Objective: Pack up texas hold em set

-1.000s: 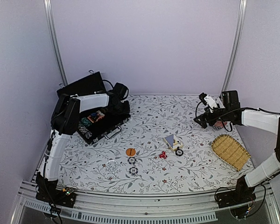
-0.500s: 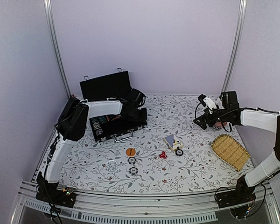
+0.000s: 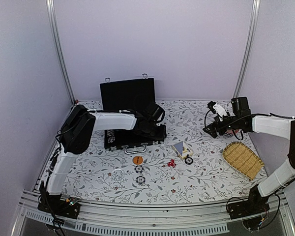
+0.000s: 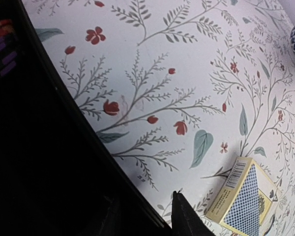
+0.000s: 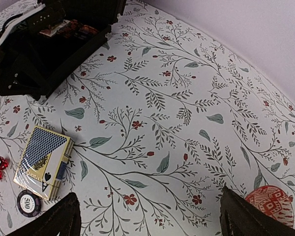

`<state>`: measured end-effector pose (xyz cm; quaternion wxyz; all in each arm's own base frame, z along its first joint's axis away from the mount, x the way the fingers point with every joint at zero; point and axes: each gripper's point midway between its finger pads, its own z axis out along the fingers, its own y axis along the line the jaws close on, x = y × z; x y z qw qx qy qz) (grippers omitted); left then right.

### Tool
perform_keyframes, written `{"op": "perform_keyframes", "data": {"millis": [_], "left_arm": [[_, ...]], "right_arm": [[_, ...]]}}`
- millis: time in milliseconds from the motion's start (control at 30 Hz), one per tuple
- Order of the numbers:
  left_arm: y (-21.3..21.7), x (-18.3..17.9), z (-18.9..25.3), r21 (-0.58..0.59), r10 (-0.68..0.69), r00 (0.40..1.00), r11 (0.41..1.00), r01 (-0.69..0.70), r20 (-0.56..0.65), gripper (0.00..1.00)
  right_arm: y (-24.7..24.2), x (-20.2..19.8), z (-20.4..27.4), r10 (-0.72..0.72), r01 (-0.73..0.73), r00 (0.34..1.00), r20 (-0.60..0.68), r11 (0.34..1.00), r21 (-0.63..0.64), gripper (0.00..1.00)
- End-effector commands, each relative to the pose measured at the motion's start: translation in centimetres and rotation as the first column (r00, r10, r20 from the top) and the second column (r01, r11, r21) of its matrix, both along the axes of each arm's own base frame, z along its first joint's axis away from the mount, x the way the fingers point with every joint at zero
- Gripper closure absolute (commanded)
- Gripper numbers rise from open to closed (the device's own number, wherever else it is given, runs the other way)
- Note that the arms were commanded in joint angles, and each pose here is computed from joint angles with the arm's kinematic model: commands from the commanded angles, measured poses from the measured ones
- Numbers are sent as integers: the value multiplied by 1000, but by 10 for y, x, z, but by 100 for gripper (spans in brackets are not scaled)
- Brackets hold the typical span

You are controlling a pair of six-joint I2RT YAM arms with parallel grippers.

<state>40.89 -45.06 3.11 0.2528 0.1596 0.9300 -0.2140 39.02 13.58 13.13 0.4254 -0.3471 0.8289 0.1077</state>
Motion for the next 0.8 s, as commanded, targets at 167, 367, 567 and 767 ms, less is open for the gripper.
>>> {"op": "perform_keyframes", "data": {"millis": [167,367,567,767], "left_arm": [[-49,-82,-21,-26,-245,965,970,244,-95,65],[-68,-94,-32,-39,-320,942,948,317,-101,66],[-80,-96,-33,-35,-343,937,939,342,-71,64],[-84,-87,-7,-29,-361,932,932,361,-6,58]], "right_arm": [[5,1,-4,19,-20,1000,-7,1000,-19,2],[8,1,-3,26,-26,1000,-7,999,-19,2],[8,0,-5,28,-28,1000,-13,999,-19,2],[16,-1,6,50,-49,999,-20,999,22,2]]}}
